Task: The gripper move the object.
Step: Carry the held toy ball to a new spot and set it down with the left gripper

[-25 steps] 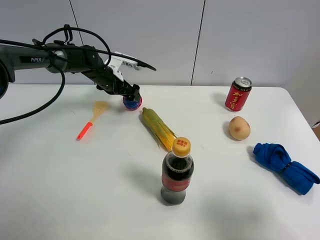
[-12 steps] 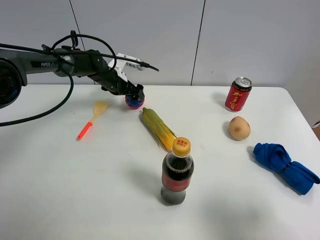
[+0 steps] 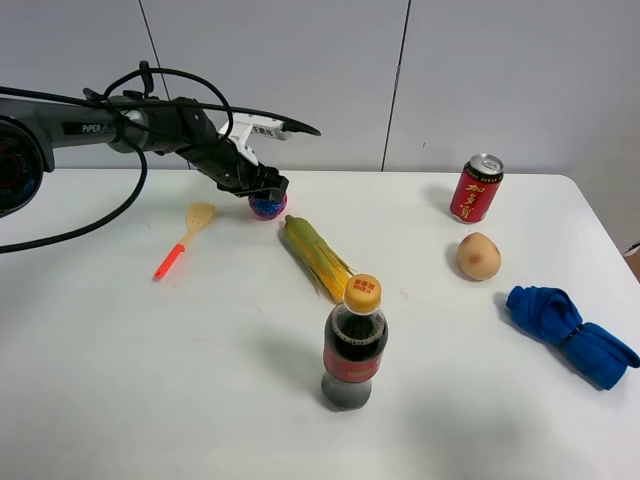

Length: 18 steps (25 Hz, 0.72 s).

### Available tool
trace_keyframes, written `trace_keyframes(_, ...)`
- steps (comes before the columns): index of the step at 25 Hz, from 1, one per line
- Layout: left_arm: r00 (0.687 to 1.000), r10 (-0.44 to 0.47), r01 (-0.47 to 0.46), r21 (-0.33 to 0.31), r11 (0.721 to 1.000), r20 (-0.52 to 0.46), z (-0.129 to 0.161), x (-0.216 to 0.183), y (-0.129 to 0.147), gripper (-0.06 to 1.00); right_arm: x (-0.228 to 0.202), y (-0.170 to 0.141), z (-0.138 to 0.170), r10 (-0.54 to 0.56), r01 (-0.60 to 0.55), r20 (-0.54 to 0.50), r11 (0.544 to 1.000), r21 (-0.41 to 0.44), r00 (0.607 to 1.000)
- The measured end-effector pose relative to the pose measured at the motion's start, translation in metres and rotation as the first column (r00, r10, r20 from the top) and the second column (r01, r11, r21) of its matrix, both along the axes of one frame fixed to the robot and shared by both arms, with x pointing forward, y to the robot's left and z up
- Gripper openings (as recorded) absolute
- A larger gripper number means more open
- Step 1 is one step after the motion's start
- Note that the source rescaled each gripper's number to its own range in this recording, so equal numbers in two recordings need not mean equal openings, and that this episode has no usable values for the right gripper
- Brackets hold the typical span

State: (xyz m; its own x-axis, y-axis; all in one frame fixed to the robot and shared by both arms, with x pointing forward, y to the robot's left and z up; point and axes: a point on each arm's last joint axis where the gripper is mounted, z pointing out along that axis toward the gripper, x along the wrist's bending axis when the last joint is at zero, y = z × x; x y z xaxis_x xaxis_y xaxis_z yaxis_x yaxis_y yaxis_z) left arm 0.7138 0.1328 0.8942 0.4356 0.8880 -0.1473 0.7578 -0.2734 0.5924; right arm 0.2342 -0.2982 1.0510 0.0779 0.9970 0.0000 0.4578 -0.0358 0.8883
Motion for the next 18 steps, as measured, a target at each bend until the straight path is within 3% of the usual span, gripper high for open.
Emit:
trace_keyframes(7, 1.000, 0.000, 0.000, -0.004, 1.000, 0.003, 0.006, 0.000, 0.000, 0.01, 0.000, 0.000, 0.000, 0.000, 0.000, 0.000, 1.000, 0.000, 1.000)
trace_keyframes(13, 0.997, -0.004, 0.006, -0.024, 1.000, 0.080, 0.044, -0.002, -0.002, 0.01, 0.000, 0.000, 0.000, 0.000, 0.000, 0.000, 1.000, 0.000, 1.000)
trace_keyframes(18, 0.990, -0.053, 0.059, -0.040, 0.997, 0.134, 0.071, -0.014, -0.026, 0.01, 0.000, 0.000, 0.000, 0.000, 0.000, 0.000, 1.000, 0.000, 1.000)
